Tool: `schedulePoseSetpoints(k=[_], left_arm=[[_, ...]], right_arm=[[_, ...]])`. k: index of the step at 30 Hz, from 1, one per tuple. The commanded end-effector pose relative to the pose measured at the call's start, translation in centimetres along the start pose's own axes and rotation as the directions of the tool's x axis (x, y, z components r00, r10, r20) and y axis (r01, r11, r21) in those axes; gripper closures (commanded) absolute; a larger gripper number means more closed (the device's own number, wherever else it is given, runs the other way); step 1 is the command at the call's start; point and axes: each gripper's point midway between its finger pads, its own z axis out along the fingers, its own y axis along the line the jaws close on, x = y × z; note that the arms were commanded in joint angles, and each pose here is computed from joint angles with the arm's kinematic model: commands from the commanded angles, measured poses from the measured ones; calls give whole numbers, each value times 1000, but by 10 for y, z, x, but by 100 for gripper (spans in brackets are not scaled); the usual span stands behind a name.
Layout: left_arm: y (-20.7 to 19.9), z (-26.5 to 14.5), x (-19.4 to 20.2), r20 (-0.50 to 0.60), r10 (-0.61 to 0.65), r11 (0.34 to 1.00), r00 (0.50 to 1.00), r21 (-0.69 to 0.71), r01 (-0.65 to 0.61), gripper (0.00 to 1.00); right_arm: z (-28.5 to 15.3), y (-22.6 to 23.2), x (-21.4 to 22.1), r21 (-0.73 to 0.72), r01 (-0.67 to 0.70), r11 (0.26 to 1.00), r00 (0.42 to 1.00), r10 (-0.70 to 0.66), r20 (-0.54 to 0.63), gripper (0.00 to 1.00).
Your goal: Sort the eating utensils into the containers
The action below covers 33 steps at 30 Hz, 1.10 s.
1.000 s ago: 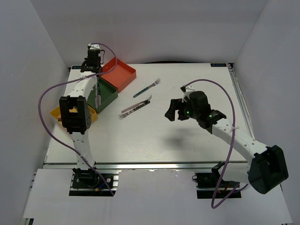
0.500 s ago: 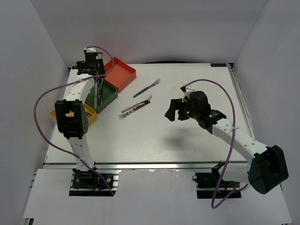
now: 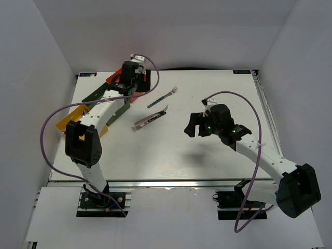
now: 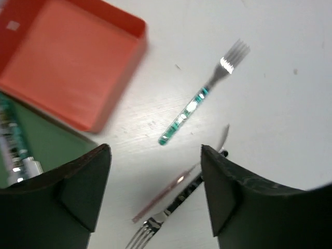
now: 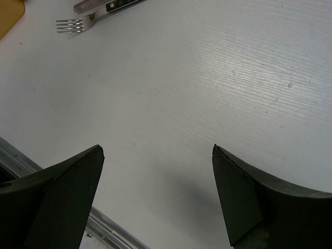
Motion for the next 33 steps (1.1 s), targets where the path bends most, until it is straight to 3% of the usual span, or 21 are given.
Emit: schedulePoseSetpoints(k=[1,2,5,10,14,15,23,27,28,33], left_arm=[[-25,17,30,-90,36,992,995,124,-25,23],[-44,16,35,-92,80,982,993,178,-62,31],[-82,22,53,-86,229,928,970,321,-190,40],[-105,37,96,-143,355,846,924,470,-252,42],[-101,44,126,-201,399,837,895,478,-266,36],[-100,47,123,-183,393,844,901,461,-274,31],[-89,76,102,-98,345,897,934,327,-297,23],[-92,104,89,-77,385,882,920,324,-342,22],[-88,118,103,-110,392,882,913,327,-340,23],[-80,149,105,-136,378,889,916,330,-318,30]], right_arm=[[-12,2,-6,-7,7,1000,999,-7,38,11],[-14,2,-6,-6,12,1000,999,-12,46,11],[-17,-1,1,1,10,1000,999,-10,39,11],[-20,-3,13,-3,9,1000,1000,-9,15,11],[-20,-5,17,-1,19,1000,1000,-19,10,11],[-20,-5,17,-1,25,1000,1000,-25,11,11],[-15,0,25,-42,4,999,1000,-5,-9,11],[-13,3,31,-67,-7,998,1000,6,-21,11],[-12,4,30,-71,-9,997,1000,8,-18,11],[-10,6,36,-91,-14,996,999,10,-40,11]])
